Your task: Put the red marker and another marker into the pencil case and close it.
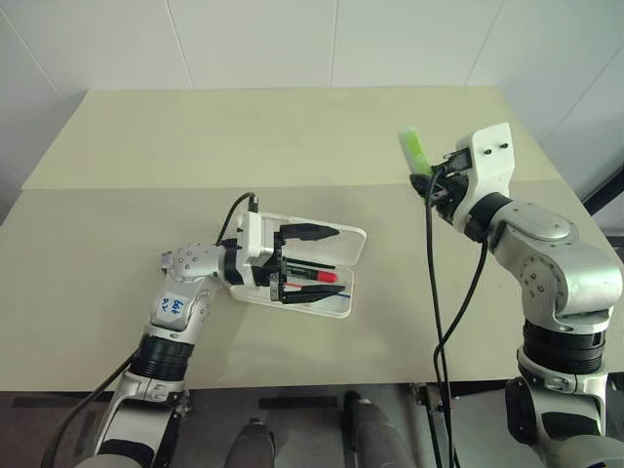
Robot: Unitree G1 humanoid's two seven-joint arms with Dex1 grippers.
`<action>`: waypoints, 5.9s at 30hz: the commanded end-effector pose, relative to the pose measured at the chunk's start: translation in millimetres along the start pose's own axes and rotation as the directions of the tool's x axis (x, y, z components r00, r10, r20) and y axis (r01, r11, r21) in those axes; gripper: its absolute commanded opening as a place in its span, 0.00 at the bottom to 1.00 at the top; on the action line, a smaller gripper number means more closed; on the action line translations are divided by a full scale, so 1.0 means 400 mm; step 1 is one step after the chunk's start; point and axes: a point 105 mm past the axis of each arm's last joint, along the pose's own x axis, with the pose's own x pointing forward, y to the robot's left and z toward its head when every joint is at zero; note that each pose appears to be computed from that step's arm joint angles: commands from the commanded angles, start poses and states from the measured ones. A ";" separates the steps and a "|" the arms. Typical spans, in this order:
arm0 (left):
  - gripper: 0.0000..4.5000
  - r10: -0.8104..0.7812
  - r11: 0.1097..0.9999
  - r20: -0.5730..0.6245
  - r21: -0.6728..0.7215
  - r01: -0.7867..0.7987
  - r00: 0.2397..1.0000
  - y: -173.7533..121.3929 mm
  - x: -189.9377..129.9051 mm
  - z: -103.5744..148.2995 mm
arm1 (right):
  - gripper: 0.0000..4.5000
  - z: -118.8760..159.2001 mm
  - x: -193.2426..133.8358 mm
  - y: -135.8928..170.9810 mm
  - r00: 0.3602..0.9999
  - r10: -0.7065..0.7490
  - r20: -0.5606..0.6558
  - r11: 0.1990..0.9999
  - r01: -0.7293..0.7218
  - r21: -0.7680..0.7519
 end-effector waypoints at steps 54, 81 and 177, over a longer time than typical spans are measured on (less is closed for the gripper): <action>1.00 0.124 0.990 -0.292 -0.034 -0.140 0.948 -0.023 -0.400 -0.010 | 0.24 -0.166 0.041 0.468 0.587 0.739 -0.330 0.585 -0.802 -0.118; 1.00 0.158 0.986 -0.247 -0.017 -0.168 0.956 -0.016 -0.368 -0.019 | 0.24 -0.113 0.098 0.489 0.608 0.729 -0.315 0.564 -0.794 -0.225; 1.00 0.059 0.997 -0.120 -0.040 -0.064 0.991 0.008 -0.258 -0.034 | 0.99 -0.101 0.020 0.440 0.643 0.704 -0.301 0.622 -0.763 -0.174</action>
